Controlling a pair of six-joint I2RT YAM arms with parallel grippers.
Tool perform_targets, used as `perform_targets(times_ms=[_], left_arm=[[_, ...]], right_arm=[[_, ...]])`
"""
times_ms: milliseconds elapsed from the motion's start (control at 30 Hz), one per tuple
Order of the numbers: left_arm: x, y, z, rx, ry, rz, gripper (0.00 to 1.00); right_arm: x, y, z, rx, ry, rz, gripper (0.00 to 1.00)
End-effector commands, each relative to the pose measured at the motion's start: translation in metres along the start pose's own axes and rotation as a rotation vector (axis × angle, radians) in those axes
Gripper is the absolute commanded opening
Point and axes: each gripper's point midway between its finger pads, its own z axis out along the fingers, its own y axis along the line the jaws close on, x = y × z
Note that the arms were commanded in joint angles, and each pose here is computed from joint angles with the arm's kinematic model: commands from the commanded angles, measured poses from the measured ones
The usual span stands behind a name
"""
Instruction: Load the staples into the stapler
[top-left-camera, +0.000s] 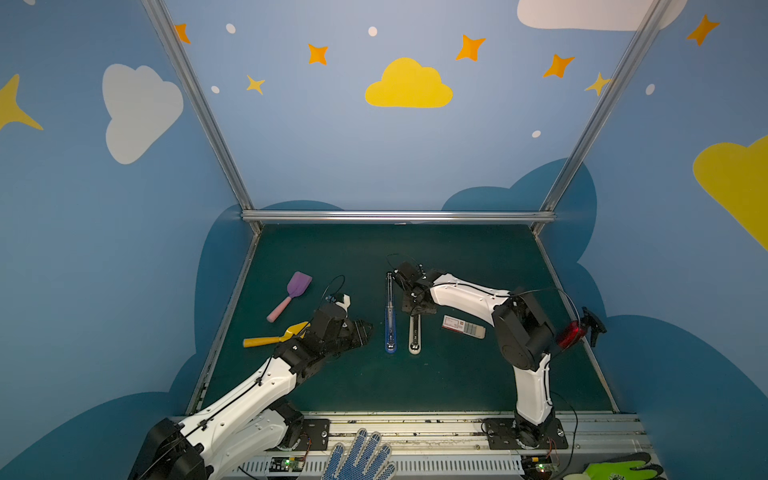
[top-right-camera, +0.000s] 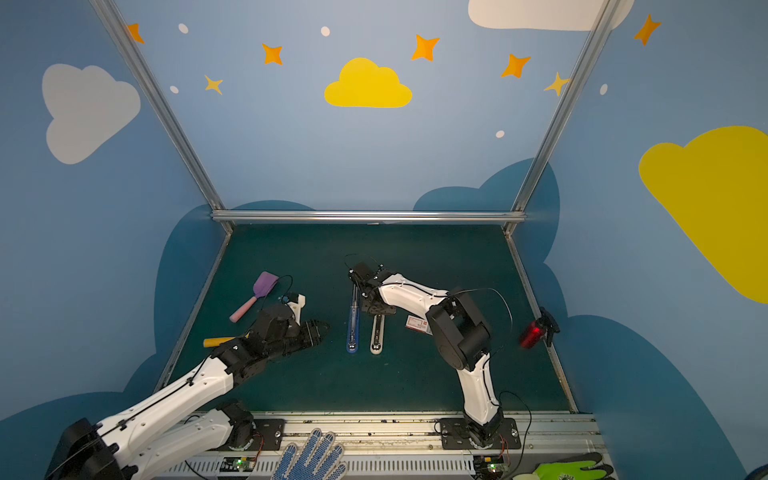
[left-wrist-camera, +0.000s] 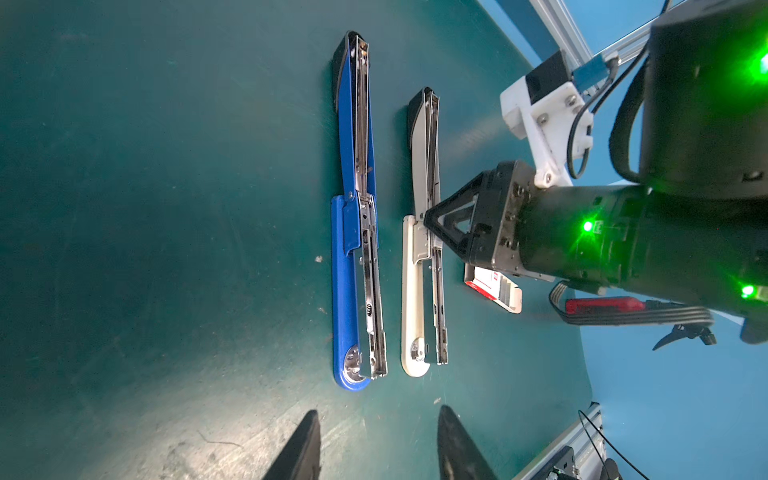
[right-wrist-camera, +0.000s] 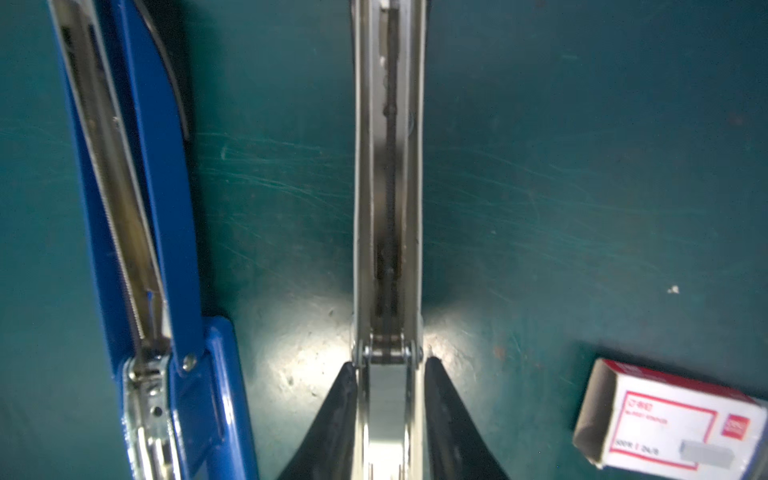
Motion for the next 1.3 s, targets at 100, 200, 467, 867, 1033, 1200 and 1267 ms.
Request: perform_targets(times_ms=[100, 200, 467, 867, 1033, 1200, 1267], left_arm=[[-0.001, 0.000, 0.001, -0.001, -0.007, -0.004, 0.46], [-0.002, -0.003, 0.002, 0.000, 0.000, -0.003, 0.46], [-0.005, -0.014, 0.013, 0.019, 0.029, -0.002, 0.47], [0.000, -0.031, 0.026, 0.064, 0.096, 0.017, 0.48], [0.004, -0.038, 0.026, 0.082, 0.119, 0.041, 0.48], [0.005, -0.036, 0.028, 0.075, 0.122, 0.042, 0.48], [0.005, -0.035, 0.028, 0.070, 0.122, 0.040, 0.48]], right_arm=[[-0.023, -0.007, -0.047, -0.032, -0.096, -0.032, 0.33], [-0.031, -0.006, -0.049, -0.087, -0.077, -0.071, 0.33], [-0.039, -0.012, -0.035, -0.252, 0.056, -0.127, 0.21], [-0.037, 0.000, -0.014, -0.339, 0.172, -0.175, 0.13], [-0.037, -0.001, -0.005, -0.322, 0.185, -0.172, 0.13], [-0.035, -0.002, 0.002, -0.307, 0.205, -0.165, 0.13], [-0.034, -0.003, 0.004, -0.303, 0.213, -0.161, 0.13]])
